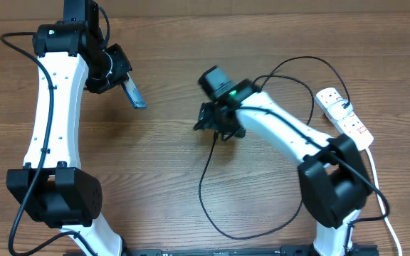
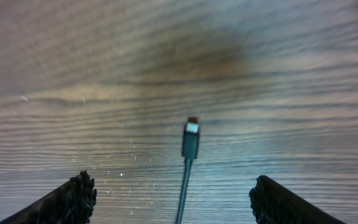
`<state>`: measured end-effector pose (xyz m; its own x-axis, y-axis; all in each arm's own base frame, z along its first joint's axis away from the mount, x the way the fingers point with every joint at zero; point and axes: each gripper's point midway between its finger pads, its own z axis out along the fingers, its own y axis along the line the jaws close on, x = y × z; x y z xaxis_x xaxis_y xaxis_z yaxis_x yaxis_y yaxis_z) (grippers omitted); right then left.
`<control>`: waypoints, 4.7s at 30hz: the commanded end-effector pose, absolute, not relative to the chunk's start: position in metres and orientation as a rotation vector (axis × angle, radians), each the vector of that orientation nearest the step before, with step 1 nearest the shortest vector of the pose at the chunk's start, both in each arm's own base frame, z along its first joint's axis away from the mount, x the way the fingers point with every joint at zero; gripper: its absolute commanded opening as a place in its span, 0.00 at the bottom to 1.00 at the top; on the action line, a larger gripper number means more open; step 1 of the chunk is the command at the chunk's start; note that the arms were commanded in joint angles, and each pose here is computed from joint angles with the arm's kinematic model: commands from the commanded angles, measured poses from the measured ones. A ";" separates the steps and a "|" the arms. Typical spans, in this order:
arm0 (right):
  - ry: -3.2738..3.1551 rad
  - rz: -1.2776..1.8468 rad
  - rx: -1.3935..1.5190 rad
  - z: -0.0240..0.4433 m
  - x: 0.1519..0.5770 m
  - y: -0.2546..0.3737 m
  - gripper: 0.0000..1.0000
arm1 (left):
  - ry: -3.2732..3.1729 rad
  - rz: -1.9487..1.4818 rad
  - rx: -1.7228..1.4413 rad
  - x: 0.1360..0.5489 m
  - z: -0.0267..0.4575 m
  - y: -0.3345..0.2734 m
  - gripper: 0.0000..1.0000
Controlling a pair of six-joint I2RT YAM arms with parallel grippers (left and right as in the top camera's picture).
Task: Plug charger to phone and switch on socket
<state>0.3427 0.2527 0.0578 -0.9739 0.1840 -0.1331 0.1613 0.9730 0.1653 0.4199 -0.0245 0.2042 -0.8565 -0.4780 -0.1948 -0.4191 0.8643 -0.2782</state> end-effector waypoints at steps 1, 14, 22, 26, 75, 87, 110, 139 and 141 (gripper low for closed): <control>2.970 0.100 0.323 0.033 0.340 0.253 0.76 | 2.756 -0.321 -0.671 0.422 0.212 -0.025 0.04; 2.988 0.007 0.355 0.013 0.334 0.249 0.56 | 2.754 -0.323 -0.670 0.422 0.212 -0.025 0.04; 3.027 0.007 0.342 0.003 0.321 0.250 0.55 | 2.754 -0.323 -0.670 0.422 0.212 -0.025 0.04; 3.043 -0.002 0.344 -0.002 0.319 0.250 0.51 | 2.754 -0.323 -0.670 0.422 0.212 -0.025 0.04; 3.120 0.064 0.385 -0.016 0.307 0.260 0.14 | 2.750 -0.325 -0.669 0.423 0.213 -0.025 0.04; 3.115 0.072 0.383 -0.016 0.309 0.261 0.11 | 2.750 -0.325 -0.669 0.423 0.213 -0.025 0.04; 3.082 0.042 0.400 -0.016 0.317 0.254 0.10 | 2.750 -0.325 -0.669 0.423 0.213 -0.025 0.04; 3.070 0.259 0.196 0.025 0.339 0.282 0.04 | 2.627 -0.918 -0.106 0.435 0.251 -0.101 0.04; 3.043 0.292 0.160 0.042 0.343 0.285 0.04 | 2.525 -1.104 0.075 0.431 0.271 -0.123 0.04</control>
